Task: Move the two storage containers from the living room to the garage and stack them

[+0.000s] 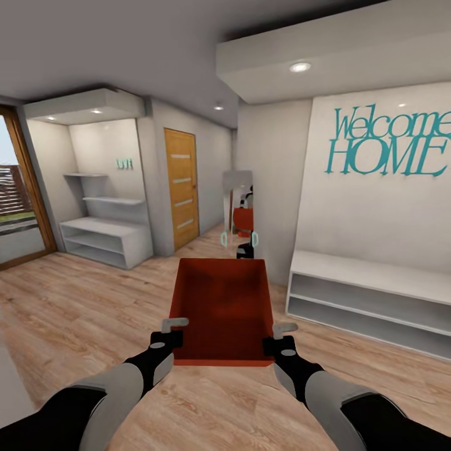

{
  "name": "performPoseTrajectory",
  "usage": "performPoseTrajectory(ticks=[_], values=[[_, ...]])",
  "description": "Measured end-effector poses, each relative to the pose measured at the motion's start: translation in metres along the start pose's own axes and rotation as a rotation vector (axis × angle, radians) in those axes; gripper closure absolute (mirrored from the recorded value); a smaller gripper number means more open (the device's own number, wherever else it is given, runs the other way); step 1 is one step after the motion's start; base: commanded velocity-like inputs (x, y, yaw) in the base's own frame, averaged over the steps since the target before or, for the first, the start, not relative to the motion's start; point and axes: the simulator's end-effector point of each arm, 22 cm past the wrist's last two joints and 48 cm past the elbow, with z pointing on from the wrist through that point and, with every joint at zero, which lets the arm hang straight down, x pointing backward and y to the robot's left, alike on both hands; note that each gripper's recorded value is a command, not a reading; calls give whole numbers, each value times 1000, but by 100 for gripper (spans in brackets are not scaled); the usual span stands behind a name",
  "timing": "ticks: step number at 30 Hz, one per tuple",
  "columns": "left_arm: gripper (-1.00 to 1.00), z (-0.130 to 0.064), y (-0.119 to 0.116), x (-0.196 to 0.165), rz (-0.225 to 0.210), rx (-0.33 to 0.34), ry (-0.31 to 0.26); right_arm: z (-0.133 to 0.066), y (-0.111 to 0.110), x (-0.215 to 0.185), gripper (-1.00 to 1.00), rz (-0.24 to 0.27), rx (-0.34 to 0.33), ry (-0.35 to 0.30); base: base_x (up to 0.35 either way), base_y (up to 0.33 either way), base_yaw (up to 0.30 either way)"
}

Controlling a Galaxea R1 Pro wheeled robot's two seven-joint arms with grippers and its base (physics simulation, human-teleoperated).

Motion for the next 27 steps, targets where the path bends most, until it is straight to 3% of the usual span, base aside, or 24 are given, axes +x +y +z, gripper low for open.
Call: performPoseTrajectory(ticks=[27], values=[[100,0,0,-1,-2,1,-7,0,0,-2,100,-1,1,-7,322,0,0]])
